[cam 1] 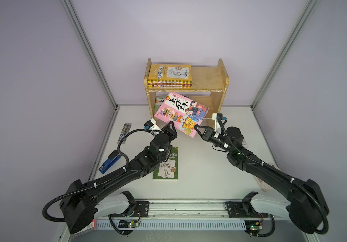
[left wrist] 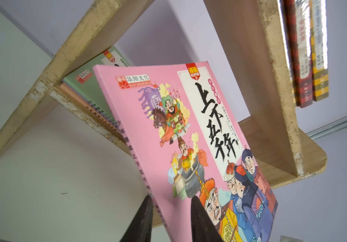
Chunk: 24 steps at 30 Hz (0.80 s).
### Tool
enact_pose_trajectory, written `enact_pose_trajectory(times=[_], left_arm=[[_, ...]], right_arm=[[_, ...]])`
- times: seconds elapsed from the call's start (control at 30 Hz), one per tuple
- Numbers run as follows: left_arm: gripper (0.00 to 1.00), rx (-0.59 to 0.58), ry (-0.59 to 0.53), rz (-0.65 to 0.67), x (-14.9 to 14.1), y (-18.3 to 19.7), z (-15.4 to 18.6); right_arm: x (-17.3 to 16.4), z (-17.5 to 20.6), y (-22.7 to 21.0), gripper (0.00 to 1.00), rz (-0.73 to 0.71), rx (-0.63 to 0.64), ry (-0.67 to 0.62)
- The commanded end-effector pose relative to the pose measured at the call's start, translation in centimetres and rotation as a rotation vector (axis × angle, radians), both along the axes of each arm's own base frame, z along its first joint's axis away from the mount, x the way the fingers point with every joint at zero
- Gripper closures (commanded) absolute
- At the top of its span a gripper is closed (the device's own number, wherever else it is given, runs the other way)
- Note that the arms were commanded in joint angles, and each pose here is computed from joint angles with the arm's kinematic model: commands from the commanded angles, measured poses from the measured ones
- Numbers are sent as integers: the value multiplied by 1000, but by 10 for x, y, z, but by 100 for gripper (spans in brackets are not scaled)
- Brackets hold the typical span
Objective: Stacking books/files
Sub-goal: Place the book on the bookshelf.
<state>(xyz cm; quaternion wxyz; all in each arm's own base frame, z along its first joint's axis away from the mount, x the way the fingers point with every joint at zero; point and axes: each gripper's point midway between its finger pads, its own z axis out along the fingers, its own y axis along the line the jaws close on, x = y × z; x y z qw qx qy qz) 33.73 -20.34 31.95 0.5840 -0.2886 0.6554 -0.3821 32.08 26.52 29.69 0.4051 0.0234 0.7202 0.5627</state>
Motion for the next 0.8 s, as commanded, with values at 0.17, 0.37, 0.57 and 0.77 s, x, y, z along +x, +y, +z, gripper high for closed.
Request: enact_pose_trajectory(times=[0.17, 0.37, 0.57, 0.77], left_arm=[[75, 61, -1, -20, 30, 2, -2], [76, 90, 5, -22, 40, -1, -4], [76, 98, 16, -23, 38, 3, -9], [76, 130, 36, 21, 23, 24, -8]], right_arm=[[24, -6, 12, 100, -4, -135, -51], [41, -15, 21, 100, -8, -162, -48], [53, -7, 23, 100, -27, -185, -64], [67, -13, 19, 97, -73, -260, -38]])
